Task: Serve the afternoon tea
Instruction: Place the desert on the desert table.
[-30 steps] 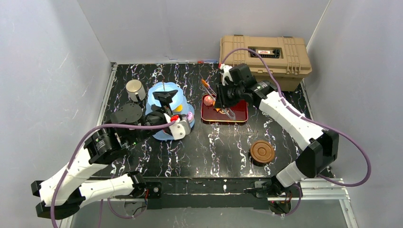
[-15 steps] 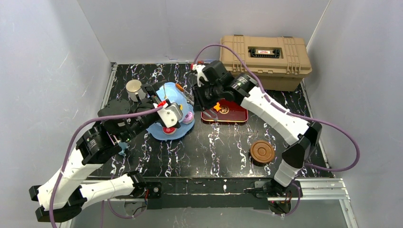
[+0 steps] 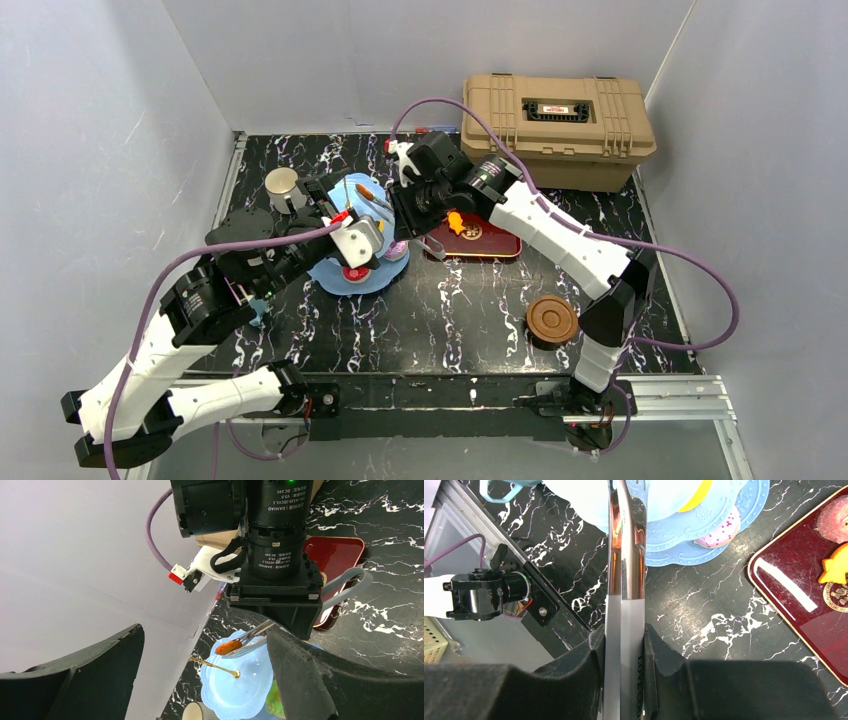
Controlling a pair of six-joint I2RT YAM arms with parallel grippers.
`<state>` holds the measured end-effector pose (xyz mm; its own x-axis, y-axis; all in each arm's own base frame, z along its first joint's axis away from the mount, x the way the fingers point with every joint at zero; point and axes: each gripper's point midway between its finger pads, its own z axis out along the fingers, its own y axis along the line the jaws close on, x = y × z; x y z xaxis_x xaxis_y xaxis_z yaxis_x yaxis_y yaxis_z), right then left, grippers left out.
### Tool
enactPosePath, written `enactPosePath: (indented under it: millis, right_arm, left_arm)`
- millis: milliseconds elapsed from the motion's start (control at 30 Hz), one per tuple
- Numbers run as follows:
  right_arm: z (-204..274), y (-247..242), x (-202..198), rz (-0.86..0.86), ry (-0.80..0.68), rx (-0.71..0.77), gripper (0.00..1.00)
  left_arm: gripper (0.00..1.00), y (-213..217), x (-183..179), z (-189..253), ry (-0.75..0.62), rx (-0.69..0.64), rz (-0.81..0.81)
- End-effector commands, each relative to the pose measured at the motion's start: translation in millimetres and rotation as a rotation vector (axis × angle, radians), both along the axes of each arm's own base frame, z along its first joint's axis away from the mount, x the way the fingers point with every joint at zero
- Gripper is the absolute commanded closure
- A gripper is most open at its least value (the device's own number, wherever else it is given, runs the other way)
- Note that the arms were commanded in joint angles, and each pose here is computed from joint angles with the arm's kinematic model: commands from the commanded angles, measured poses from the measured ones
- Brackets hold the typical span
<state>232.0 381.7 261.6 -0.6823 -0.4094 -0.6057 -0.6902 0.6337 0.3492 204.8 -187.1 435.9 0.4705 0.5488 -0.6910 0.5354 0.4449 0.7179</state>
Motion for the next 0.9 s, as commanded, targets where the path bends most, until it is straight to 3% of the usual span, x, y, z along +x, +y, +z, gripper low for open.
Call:
enactPosePath:
  millis: [0,367,867]
  right_arm:
    - [24,15,1,0.01,-0.023,0.081,0.75]
    - [22,19,1,0.015,-0.01,0.093,0.6]
    - [48,1,9,-0.029,-0.054,0.136,0.61]
  left_arm:
    - [0.09,7,-2,17,-0.031,-0.051,0.013]
    - [0.09,7,-2,18,-0.043,-0.045,0.008]
    - [0.08,7,-4,18,-0.048,-0.039,-0.003]
